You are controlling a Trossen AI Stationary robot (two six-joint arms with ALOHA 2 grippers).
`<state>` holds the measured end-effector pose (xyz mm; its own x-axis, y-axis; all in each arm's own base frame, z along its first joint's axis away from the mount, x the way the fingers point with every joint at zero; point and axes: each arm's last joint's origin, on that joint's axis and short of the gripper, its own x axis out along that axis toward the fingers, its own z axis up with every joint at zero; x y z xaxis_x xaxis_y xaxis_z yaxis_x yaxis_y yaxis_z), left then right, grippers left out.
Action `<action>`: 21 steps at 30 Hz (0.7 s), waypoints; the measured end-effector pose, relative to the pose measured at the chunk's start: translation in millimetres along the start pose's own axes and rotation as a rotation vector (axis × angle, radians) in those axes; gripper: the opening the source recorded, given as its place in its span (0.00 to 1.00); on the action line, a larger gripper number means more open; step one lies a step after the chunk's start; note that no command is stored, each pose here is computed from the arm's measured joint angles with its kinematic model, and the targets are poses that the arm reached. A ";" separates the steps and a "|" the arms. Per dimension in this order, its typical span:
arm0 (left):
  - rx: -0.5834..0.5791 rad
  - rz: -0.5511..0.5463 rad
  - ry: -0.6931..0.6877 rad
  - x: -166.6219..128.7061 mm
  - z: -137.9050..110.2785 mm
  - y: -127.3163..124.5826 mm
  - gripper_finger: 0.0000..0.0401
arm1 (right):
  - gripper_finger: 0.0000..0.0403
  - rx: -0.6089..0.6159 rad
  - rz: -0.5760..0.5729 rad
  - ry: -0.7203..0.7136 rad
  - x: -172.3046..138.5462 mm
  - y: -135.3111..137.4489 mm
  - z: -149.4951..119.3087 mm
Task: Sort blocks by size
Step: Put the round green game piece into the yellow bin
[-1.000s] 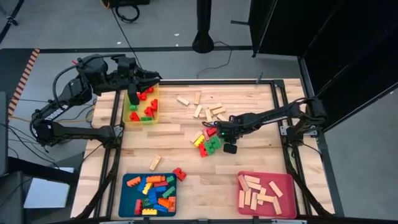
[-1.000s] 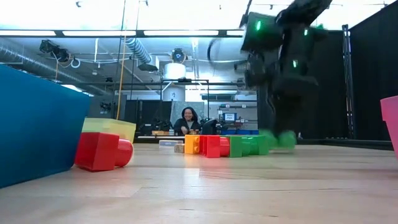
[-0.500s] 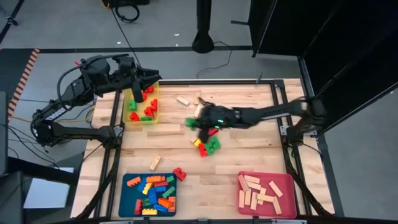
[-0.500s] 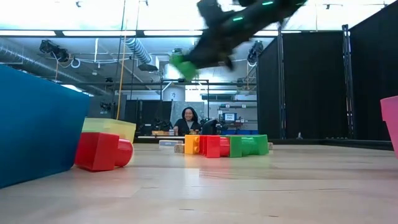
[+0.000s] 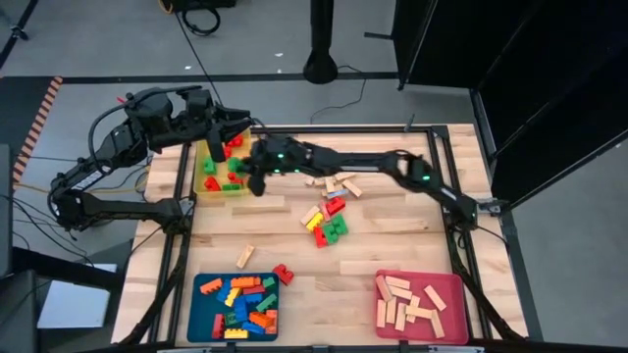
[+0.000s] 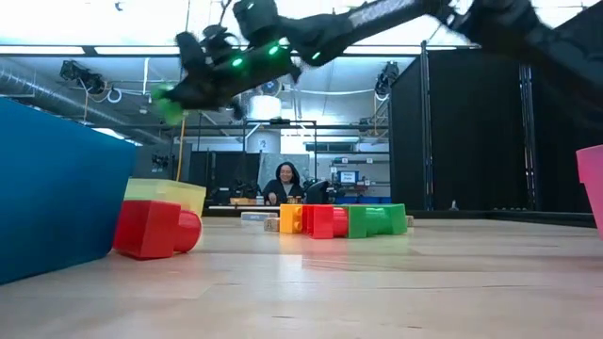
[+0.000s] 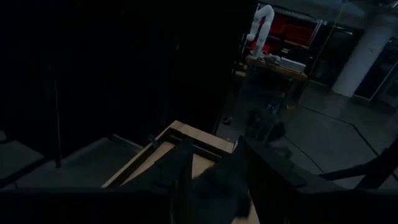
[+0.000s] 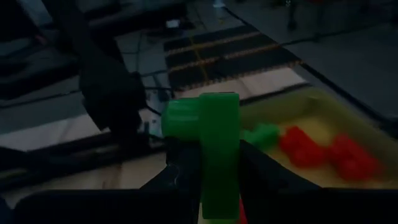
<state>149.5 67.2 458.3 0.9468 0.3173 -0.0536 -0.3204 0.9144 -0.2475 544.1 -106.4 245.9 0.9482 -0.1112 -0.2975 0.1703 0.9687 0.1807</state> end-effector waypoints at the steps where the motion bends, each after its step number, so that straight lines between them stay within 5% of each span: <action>1: 0.000 0.000 0.000 0.0 0.0 0.0 0.36 | 0.21 0.010 0.025 -0.012 10.0 -1.4 -2.0; 6: 0.000 0.000 0.001 0.0 -0.1 0.0 0.36 | 0.23 0.010 0.073 -0.001 51.4 -7.6 -31.3; 9: 0.000 -0.003 0.000 -0.8 0.0 -0.2 0.36 | 0.42 0.051 0.064 0.010 54.6 -10.6 -43.4; 14: 0.006 -0.006 -0.002 -1.6 0.3 -0.5 0.36 | 0.73 0.023 0.027 0.032 46.7 -16.6 -27.0; 17: 0.003 -0.005 -0.001 -1.6 0.2 -0.4 0.36 | 0.78 0.078 0.028 0.145 28.2 -20.6 -14.7; 21: -0.001 -0.028 0.017 -4.4 -1.0 -1.2 0.36 | 0.74 -0.092 -0.007 0.375 -29.4 -19.8 23.0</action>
<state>145.7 64.4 457.9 0.9557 0.2873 -0.0632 -0.2939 0.9227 -0.2497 519.0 -127.4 272.6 0.7804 -0.0455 -0.6236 0.1354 0.9860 0.0975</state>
